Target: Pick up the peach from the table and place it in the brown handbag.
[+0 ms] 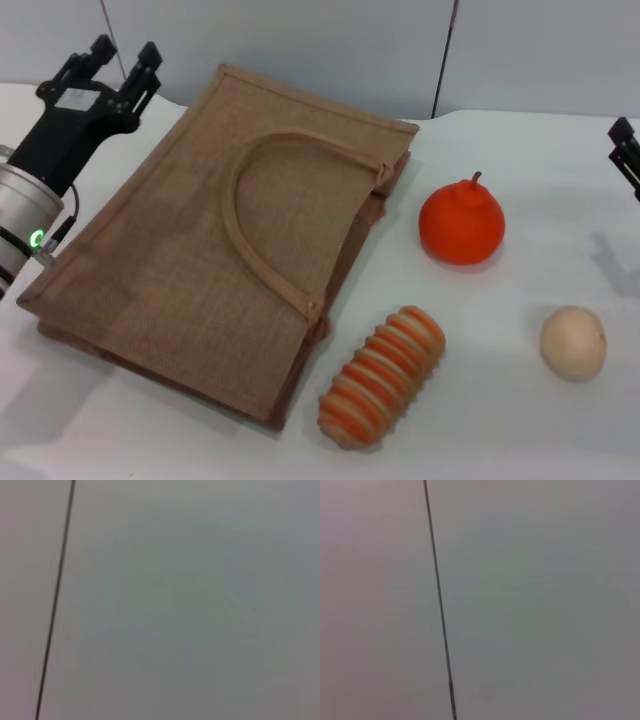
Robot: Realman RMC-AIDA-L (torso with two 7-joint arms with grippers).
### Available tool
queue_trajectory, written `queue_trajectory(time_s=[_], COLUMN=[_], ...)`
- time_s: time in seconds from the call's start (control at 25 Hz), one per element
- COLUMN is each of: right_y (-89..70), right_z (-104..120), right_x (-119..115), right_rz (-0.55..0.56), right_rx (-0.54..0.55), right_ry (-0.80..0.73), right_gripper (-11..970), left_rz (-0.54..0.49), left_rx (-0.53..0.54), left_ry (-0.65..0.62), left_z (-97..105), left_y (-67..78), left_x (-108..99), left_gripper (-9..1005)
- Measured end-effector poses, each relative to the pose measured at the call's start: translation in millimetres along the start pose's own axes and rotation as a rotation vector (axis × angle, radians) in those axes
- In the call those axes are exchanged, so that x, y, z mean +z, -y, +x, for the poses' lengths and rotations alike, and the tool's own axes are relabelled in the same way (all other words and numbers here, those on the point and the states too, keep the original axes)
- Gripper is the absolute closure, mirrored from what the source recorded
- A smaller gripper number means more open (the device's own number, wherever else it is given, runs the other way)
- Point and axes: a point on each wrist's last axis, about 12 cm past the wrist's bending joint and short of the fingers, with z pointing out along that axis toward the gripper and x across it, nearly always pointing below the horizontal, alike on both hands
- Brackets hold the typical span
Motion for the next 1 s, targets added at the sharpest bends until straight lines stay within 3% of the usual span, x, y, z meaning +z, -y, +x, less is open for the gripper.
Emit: queue_trajectory(time_s=[1.0], right_y=[3.8], right_z=[1.7], right_x=[-3.7], right_rz=[0.028], right_rx=[0.013], right_ry=[-0.006], right_gripper=[140], left_rz=[0.003], left_rx=[-0.019], left_ry=[0.030], left_z=[-1.0], left_y=[0.2], left_x=[-10.8], left_gripper=[389])
